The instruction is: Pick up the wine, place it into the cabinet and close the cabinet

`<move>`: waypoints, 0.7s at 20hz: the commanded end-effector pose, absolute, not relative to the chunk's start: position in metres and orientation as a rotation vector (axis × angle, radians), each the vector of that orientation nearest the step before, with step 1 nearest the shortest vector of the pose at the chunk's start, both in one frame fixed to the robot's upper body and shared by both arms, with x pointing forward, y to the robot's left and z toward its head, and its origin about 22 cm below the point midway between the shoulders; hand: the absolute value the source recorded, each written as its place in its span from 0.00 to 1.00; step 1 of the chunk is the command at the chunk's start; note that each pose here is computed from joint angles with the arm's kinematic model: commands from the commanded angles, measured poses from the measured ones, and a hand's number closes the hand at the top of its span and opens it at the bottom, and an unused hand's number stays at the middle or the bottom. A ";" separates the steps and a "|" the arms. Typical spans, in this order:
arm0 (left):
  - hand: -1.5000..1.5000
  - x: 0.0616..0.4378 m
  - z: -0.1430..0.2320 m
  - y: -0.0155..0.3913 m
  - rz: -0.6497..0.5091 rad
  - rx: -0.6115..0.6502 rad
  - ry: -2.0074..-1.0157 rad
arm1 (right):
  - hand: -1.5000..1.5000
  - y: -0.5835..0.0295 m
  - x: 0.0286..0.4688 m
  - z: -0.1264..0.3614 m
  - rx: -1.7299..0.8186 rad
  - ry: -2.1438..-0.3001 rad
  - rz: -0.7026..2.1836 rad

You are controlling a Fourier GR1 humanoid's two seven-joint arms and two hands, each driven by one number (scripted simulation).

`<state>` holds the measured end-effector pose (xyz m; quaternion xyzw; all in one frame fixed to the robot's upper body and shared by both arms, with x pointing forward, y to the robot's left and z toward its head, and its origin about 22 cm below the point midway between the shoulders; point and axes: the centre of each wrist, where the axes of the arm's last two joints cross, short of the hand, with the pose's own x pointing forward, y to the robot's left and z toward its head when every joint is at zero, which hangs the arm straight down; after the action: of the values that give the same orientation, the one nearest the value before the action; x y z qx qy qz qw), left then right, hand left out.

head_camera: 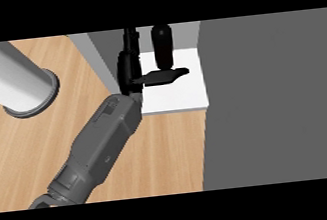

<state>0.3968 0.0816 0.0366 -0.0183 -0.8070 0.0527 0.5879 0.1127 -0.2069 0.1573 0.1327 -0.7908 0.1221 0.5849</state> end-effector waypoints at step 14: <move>0.00 0.268 0.024 0.087 0.171 -0.213 -1.874 | 0.00 -0.212 0.079 0.192 0.340 -1.932 0.303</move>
<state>0.2985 0.0843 0.0255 -0.0860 -0.8024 0.0646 0.5870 0.1128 -0.2029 0.1583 0.1392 -0.7924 0.1228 0.5811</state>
